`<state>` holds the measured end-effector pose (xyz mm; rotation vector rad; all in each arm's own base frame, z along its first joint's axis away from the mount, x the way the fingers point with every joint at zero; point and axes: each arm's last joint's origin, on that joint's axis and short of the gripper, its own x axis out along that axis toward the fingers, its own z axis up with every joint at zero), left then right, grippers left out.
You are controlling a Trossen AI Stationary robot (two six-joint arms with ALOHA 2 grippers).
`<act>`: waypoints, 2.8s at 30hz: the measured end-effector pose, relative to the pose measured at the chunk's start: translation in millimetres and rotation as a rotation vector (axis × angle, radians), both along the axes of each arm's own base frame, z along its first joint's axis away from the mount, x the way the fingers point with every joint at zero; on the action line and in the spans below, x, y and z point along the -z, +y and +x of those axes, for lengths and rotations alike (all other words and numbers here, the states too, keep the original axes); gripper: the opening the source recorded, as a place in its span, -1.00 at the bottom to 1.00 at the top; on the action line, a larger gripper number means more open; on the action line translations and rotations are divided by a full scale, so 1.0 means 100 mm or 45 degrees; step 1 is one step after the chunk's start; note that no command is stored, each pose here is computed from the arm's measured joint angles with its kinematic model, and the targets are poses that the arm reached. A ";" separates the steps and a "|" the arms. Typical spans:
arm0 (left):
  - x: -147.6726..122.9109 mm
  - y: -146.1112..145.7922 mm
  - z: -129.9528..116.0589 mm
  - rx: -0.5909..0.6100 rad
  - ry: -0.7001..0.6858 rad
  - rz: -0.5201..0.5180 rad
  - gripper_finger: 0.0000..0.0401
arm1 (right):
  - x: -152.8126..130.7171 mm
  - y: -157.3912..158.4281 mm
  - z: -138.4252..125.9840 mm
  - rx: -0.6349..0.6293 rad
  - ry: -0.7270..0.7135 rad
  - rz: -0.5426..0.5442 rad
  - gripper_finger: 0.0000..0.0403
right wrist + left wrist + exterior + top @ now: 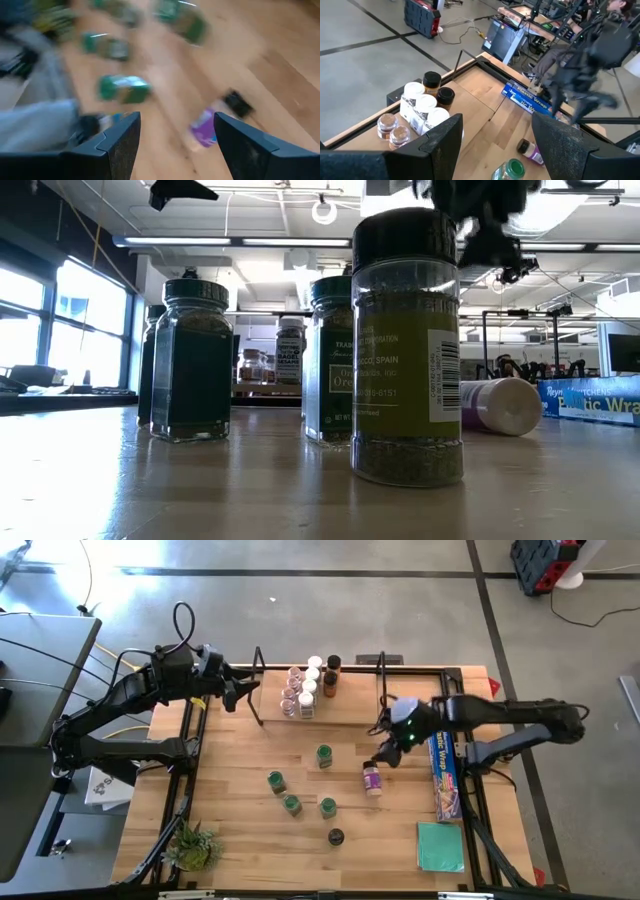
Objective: Shelf spices
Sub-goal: Put the top black seasoning bottle on the shelf aligned with the other black seasoning bottle
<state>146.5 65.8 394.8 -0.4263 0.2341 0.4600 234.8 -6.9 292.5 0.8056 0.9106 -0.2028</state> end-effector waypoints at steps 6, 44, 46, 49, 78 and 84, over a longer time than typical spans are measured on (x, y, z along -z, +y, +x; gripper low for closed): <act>0.01 0.00 0.00 0.001 0.012 -0.005 0.17 | 0.36 0.06 0.13 0.123 0.194 -0.011 0.23; 0.18 -0.07 -0.19 0.163 0.274 -0.075 0.17 | 1.49 0.05 0.77 0.759 0.755 0.137 0.07; 0.18 -0.07 -0.19 0.163 0.274 -0.074 0.17 | 1.48 0.05 0.78 0.758 0.738 0.143 -0.05; 0.18 -0.07 -0.19 0.160 0.274 -0.073 0.17 | 1.38 0.05 0.80 0.753 0.686 0.154 -0.05; 0.01 0.45 0.83 0.346 -0.301 0.264 0.38 | -1.50 -0.77 1.20 0.411 -0.984 -1.013 -0.05; 0.07 0.58 1.10 0.340 -0.390 0.394 0.59 | -1.52 -0.78 1.20 0.345 -1.024 -1.000 -0.05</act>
